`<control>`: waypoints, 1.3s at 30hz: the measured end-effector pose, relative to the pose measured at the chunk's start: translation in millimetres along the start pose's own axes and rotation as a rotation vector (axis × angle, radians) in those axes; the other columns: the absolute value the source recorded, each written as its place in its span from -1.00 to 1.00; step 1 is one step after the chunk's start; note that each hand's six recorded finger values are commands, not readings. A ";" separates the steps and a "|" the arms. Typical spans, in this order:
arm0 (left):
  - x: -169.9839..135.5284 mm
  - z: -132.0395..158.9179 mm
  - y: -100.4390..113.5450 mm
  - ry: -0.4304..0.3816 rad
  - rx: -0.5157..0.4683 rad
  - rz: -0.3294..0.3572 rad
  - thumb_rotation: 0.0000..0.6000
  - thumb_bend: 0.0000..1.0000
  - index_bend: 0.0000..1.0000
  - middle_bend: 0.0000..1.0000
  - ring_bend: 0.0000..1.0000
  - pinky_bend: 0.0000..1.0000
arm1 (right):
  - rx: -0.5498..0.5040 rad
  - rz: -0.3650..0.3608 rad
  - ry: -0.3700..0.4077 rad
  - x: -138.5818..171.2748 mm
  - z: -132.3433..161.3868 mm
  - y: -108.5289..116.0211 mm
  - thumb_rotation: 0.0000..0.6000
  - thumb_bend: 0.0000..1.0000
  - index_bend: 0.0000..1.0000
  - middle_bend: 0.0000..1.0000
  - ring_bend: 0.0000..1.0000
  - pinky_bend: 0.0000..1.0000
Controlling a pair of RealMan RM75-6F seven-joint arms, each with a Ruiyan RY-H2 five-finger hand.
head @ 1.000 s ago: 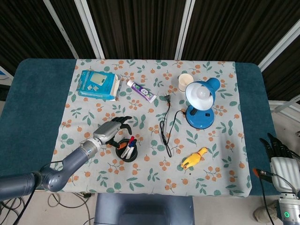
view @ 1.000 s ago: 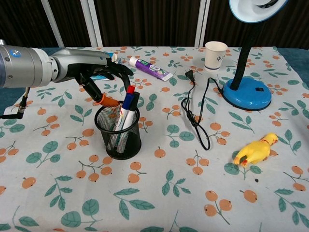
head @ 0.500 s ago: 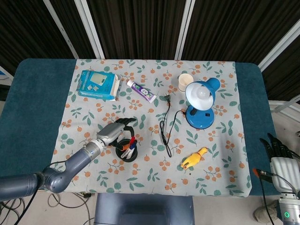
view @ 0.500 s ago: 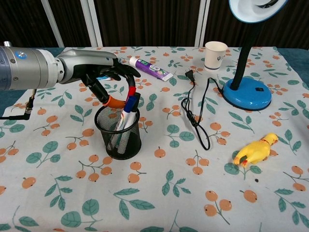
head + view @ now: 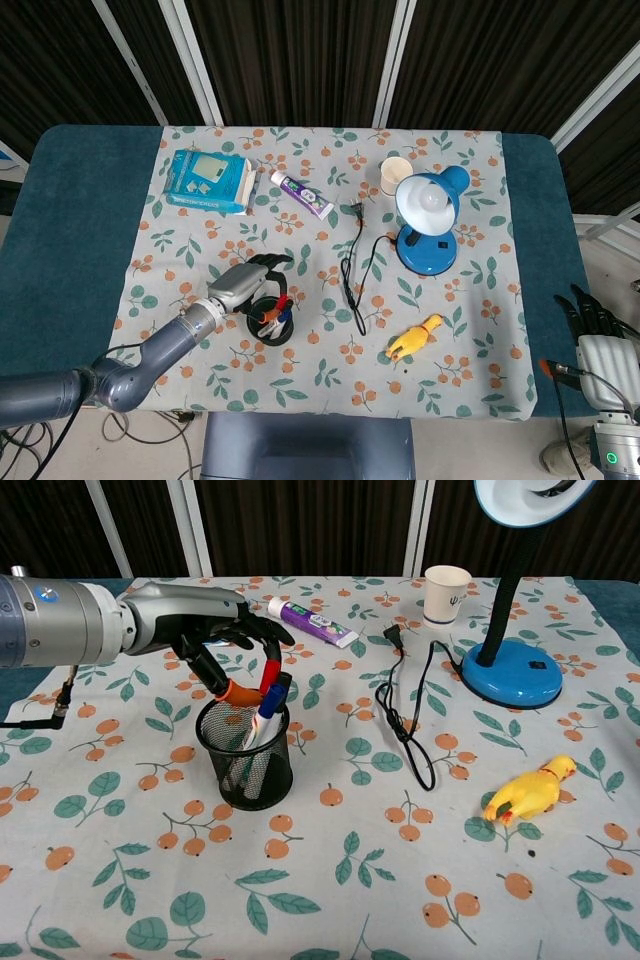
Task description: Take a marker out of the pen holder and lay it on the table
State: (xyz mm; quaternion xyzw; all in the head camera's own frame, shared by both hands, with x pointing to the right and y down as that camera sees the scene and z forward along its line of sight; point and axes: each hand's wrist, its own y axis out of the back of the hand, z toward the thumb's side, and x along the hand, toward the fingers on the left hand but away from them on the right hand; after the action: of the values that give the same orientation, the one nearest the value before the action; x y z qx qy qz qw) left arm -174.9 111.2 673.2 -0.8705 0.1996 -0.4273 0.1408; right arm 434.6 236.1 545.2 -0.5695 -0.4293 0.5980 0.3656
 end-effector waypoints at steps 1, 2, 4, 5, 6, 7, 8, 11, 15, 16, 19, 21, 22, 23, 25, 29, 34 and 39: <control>0.2 0.4 -0.2 -0.001 -0.001 0.000 1.00 -0.38 -0.01 -0.86 -1.00 -1.00 | 0.000 0.000 0.000 0.0 0.0 0.1 1.00 -0.68 -0.70 -0.90 -0.80 -0.64; 0.4 0.6 -0.5 -0.001 0.000 -0.001 1.00 -0.38 -0.01 -0.86 -1.00 -1.00 | 0.000 0.000 -0.001 0.0 -0.1 0.1 1.00 -0.68 -0.70 -0.90 -0.80 -0.64; 0.9 0.7 -0.7 0.000 0.002 -0.002 1.00 -0.38 -0.01 -0.86 -1.00 -1.00 | 0.000 0.000 -0.001 0.0 -0.1 0.0 1.00 -0.68 -0.70 -0.90 -0.80 -0.64; 1.4 0.6 -0.6 0.001 0.002 -0.002 1.00 -0.38 -0.01 -0.86 -1.00 -1.00 | 0.000 0.000 -0.001 0.0 -0.1 0.1 1.00 -0.68 -0.70 -0.90 -0.80 -0.64; 1.7 0.5 -0.6 0.002 0.002 -0.001 1.00 -0.38 -0.01 -0.86 -1.00 -1.00 | 0.000 0.000 -0.001 0.0 -0.1 0.1 1.00 -0.68 -0.70 -0.90 -0.80 -0.64; 2.1 0.5 -0.5 0.003 0.001 -0.001 1.00 -0.38 -0.01 -0.86 -1.00 -1.00 | -0.001 0.000 -0.001 0.0 -0.1 0.1 1.00 -0.68 -0.70 -0.90 -0.80 -0.64; 2.6 0.4 -0.5 0.004 0.001 -0.001 1.00 -0.38 -0.01 -0.86 -1.00 -1.00 | -0.001 0.000 -0.001 0.0 -0.1 0.1 1.00 -0.68 -0.70 -0.90 -0.80 -0.64; 2.5 -0.2 -2.2 0.007 0.006 -0.008 1.00 -0.38 0.00 -0.86 -1.00 -1.00 | -0.002 0.001 -0.001 -0.2 -0.2 0.1 1.00 -0.68 -0.70 -0.90 -0.80 -0.64; 2.6 -1.6 -3.6 0.011 0.006 -0.016 1.00 -0.37 0.04 -0.84 -1.00 -1.00 | -0.003 0.002 -0.002 -0.1 -0.2 0.0 1.00 -0.68 -0.70 -0.90 -0.80 -0.64; 2.9 -1.7 -3.8 0.012 0.006 -0.016 1.00 -0.36 0.05 -0.83 -1.00 -1.00 | -0.003 0.002 -0.002 0.0 -0.2 0.1 1.00 -0.68 -0.70 -0.90 -0.80 -0.64; 2.7 -0.1 -4.6 0.007 0.008 -0.018 1.00 -0.33 0.07 -0.82 -1.00 -1.00 | -0.005 0.002 -0.003 -0.1 -0.2 0.0 1.00 -0.68 -0.70 -0.90 -0.80 -0.64; 1.7 1.5 -5.0 0.002 0.006 -0.020 1.00 -0.30 0.09 -0.81 -1.00 -1.00 | -0.005 0.003 -0.003 -0.1 -0.2 0.1 1.00 -0.68 -0.70 -0.90 -0.80 -0.64; 1.2 1.8 -4.8 0.001 0.004 -0.021 1.00 -0.27 0.10 -0.80 -1.00 -1.00 | -0.005 0.003 -0.004 -0.1 -0.2 0.1 1.00 -0.68 -0.70 -0.90 -0.80 -0.64; 0.6 2.3 -4.4 0.000 0.002 -0.021 1.00 -0.26 0.10 -0.80 -1.00 -1.00 | -0.005 0.003 -0.004 0.0 -0.3 0.1 1.00 -0.68 -0.70 -0.90 -0.80 -0.64; -0.6 2.7 -3.7 -0.002 -0.001 -0.020 1.00 -0.19 0.12 -0.80 -1.00 -1.00 | -0.006 0.004 -0.005 0.0 -0.4 -0.1 1.00 -0.68 -0.70 -0.90 -0.80 -0.64; -3.4 3.8 -3.0 -0.006 -0.008 -0.023 1.00 -0.10 0.15 -0.78 -1.00 -1.00 | -0.007 0.005 -0.008 -0.2 -0.5 -0.3 1.00 -0.68 -0.70 -0.90 -0.80 -0.64; -7.4 6.9 0.2 -0.016 -0.019 -0.019 1.00 -0.09 0.15 -0.78 -1.00 -1.00 | -0.007 0.004 -0.008 -0.1 -0.5 -0.2 1.00 -0.68 -0.70 -0.90 -0.80 -0.64; -18.5 16.4 12.1 -0.046 -0.046 0.002 1.00 -0.09 0.15 -0.77 -1.00 -1.00 | -0.006 0.004 -0.010 -0.2 -0.8 -0.2 1.00 -0.68 -0.70 -0.90 -0.80 -0.64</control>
State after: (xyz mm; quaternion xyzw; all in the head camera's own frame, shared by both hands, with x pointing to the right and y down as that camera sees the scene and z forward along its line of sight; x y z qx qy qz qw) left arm -174.8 110.4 645.7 -0.8828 0.2071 -0.4024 0.1256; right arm 435.4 236.1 545.4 -0.5685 -0.4320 0.6002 0.3605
